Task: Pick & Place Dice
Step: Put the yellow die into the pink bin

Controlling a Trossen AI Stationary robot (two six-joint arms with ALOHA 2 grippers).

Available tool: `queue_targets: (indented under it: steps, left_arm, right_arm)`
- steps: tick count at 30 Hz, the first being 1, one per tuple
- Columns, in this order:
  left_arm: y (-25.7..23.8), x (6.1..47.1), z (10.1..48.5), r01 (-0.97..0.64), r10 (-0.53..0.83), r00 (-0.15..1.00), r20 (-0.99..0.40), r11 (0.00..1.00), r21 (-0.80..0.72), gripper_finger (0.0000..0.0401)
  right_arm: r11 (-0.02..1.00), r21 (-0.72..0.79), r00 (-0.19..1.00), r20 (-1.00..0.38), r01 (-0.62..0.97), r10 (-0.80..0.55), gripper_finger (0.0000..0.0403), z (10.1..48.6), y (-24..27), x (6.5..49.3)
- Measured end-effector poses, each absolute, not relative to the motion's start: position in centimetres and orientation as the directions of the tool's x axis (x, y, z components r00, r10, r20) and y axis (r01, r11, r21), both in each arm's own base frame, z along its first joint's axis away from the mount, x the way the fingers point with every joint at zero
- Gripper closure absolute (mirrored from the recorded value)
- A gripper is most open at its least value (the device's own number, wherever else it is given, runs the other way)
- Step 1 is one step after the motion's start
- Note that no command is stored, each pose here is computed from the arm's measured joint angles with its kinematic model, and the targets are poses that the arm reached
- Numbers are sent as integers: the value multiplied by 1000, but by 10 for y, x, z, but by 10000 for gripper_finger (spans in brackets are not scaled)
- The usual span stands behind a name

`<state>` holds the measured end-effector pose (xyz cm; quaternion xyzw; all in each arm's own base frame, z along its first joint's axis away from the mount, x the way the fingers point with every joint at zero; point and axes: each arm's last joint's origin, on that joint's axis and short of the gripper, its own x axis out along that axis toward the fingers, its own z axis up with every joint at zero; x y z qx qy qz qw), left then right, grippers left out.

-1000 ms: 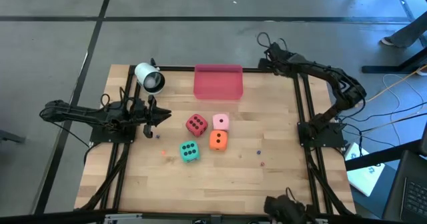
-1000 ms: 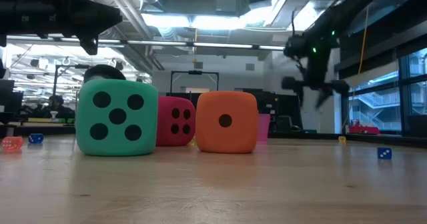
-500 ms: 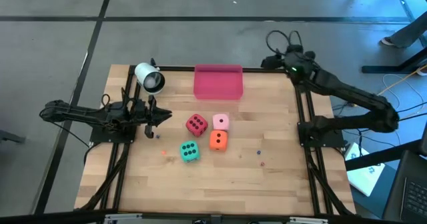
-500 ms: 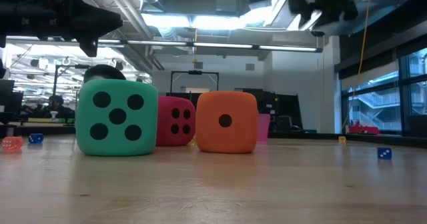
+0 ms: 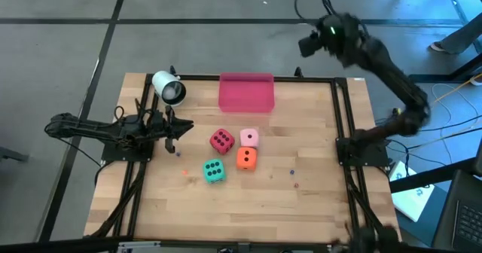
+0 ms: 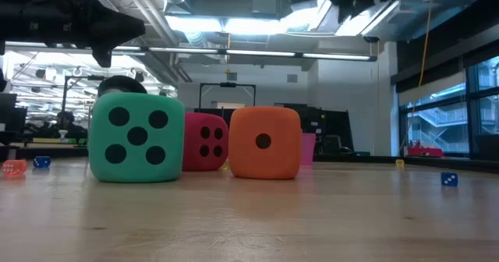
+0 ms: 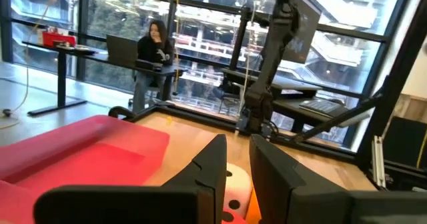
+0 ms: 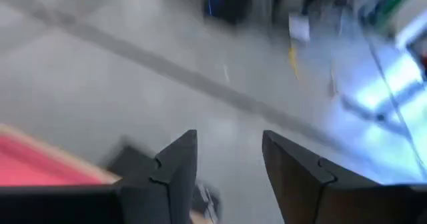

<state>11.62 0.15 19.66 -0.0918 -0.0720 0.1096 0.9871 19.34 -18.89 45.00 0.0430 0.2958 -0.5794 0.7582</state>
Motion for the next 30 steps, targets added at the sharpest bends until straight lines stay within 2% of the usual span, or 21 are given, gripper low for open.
queue_targets:
  steps: [2, 5, 8, 11, 13, 19, 28, 30]
  left_arm:
    - [2, 116, 197, -203, 231, 965, 122, 957, -206, 340]
    - [2, 116, 197, -209, 237, 964, 122, 956, -207, 340]
    - [2, 116, 197, -227, 255, 959, 121, 951, -209, 340]
    - [3, 116, 197, -240, 269, 956, 120, 948, -211, 340]
    - [3, 116, 197, -241, 270, 955, 120, 947, -211, 340]
    - [3, 116, 197, -236, 269, 955, 120, 942, -237, 340]
    - [3, 116, 196, -235, 269, 956, 114, 940, -247, 340]
    - [3, 116, 196, -237, 269, 956, 114, 942, -236, 340]
  right_arm:
    - [335, -284, 82, -640, 898, -764, 236, 443, -218, 186]
    - [357, -207, 32, -826, 911, -562, 235, 422, -254, 172]
    - [314, -181, -44, -916, 932, -399, 233, 399, -281, 159]
    - [245, -206, -118, -937, 947, -329, 234, 380, -302, 149]
    - [226, -183, -114, -951, 957, -287, 235, 369, -310, 147]
    - [231, -130, -107, -988, 964, -110, 236, 326, -329, 153]
    - [229, -184, -221, -964, 956, 148, 236, 252, -326, 145]
    - [247, -253, -293, -946, 935, 140, 236, 239, -325, 143]
